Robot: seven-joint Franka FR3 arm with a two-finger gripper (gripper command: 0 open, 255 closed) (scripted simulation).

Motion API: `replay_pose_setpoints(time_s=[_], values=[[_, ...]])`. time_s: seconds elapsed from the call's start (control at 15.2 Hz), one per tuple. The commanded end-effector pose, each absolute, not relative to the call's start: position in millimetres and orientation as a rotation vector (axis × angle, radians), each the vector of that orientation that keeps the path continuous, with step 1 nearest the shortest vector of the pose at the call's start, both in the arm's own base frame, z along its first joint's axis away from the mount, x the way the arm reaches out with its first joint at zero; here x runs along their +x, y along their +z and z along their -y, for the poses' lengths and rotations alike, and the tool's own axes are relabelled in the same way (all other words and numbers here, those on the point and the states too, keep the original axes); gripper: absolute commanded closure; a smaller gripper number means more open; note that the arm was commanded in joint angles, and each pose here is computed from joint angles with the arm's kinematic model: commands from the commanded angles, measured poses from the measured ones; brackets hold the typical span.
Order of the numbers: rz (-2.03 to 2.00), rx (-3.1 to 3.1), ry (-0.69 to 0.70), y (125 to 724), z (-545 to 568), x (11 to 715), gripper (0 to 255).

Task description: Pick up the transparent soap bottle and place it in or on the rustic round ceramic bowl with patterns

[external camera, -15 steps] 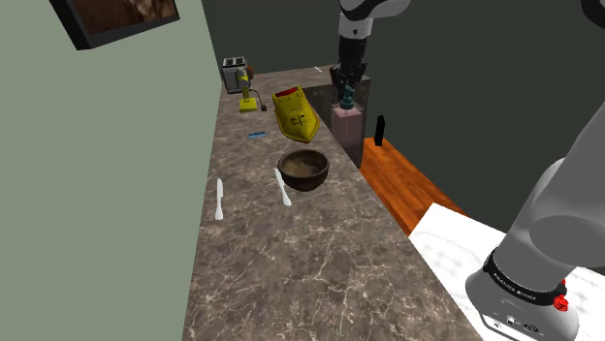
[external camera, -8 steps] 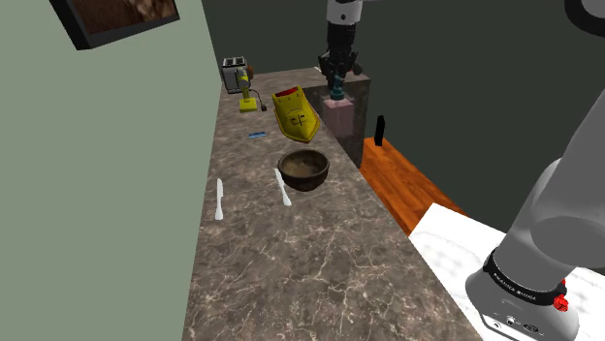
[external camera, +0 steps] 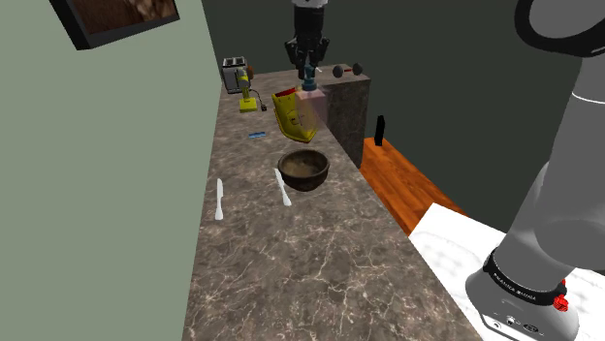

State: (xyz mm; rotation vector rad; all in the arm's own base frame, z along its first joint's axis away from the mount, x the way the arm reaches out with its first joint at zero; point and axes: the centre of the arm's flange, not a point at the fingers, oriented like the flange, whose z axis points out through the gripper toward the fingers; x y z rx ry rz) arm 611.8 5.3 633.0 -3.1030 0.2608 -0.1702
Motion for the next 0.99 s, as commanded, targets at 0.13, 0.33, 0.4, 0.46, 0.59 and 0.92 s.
replay_pose_setpoints(time_s=[0.13,0.33,0.4,0.46,0.59,0.92], values=[[-0.263,-3.103,-0.170,639,-34,629,255],[-0.263,-3.103,-0.170,624,-34,629,255],[-0.263,-3.103,-0.170,618,-34,629,255],[-0.263,-3.103,-0.170,613,-34,629,255],[-0.263,-3.103,-0.170,602,-34,629,255],[-0.263,-3.103,-0.170,576,-34,629,255]])
